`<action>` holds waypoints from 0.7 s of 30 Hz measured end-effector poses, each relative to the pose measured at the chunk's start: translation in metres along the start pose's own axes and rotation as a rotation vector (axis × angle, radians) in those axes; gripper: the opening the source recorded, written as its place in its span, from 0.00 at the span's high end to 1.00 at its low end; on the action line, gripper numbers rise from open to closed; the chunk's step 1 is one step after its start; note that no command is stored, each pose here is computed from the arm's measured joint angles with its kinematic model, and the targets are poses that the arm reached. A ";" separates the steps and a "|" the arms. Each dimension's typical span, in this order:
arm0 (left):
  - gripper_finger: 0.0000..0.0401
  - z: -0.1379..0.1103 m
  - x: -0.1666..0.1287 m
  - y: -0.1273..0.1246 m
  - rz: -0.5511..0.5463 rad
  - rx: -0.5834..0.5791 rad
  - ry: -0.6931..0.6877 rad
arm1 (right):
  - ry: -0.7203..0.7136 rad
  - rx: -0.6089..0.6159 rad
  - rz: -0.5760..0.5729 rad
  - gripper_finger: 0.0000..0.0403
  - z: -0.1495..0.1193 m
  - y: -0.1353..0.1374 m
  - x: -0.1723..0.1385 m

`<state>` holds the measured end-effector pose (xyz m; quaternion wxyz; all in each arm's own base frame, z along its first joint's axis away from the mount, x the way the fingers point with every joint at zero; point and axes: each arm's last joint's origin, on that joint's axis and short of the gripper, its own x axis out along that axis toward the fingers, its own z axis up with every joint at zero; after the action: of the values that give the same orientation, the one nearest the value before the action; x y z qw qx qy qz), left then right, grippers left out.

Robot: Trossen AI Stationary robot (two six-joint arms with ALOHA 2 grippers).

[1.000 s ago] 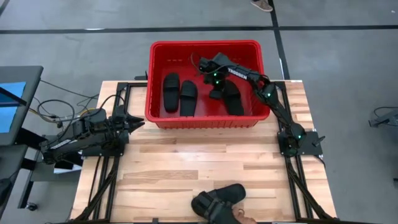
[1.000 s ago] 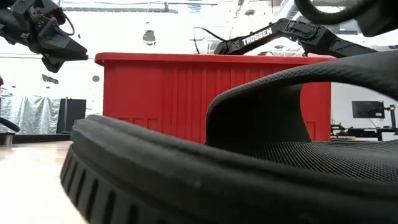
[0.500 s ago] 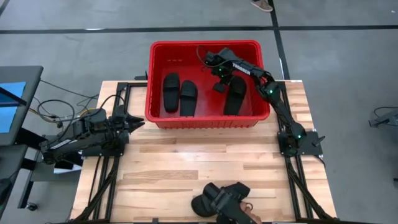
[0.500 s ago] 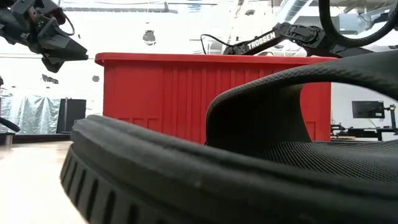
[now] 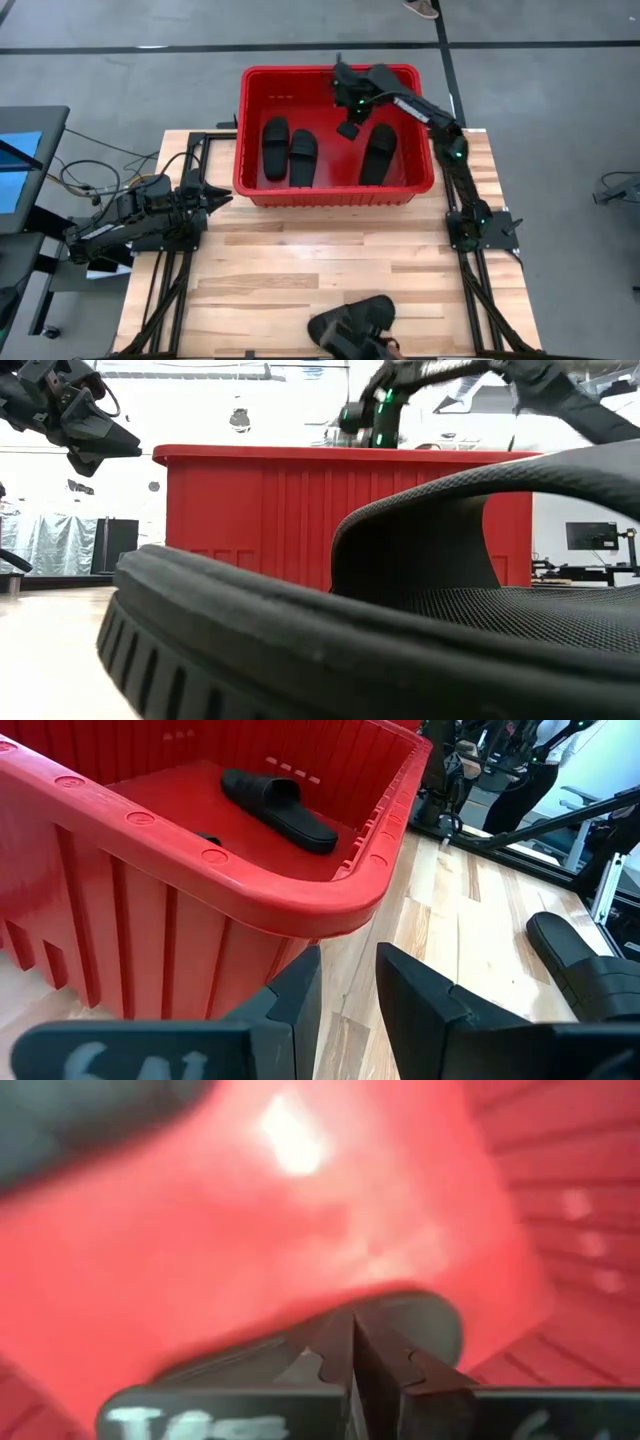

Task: Pick and place slides into bin
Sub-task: Put the black slipper into the red bin

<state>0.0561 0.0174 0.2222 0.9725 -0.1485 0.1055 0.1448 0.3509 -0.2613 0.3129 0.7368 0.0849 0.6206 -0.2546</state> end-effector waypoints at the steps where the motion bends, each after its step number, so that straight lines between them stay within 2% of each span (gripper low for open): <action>1: 0.78 0.000 0.000 0.000 0.000 0.000 0.000 | -0.042 -0.008 0.002 1.00 -0.003 0.002 -0.015; 7: 0.78 0.000 0.000 0.000 0.000 0.000 0.000 | -0.253 -0.125 0.017 1.00 -0.029 0.021 -0.101; 11: 0.78 0.000 0.000 0.000 0.000 0.000 -0.001 | -0.354 -0.243 0.045 1.00 -0.052 0.041 -0.145; 15: 0.78 0.000 0.000 0.000 0.000 0.000 0.000 | -0.391 -0.329 0.189 1.00 -0.071 0.064 -0.169; 21: 0.78 0.000 0.000 0.000 0.000 0.000 0.000 | -0.369 -0.489 0.364 1.00 -0.089 0.102 -0.182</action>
<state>0.0561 0.0173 0.2222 0.9726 -0.1485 0.1054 0.1446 0.3041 -0.0852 0.4481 0.8683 -0.0323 0.4944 0.0256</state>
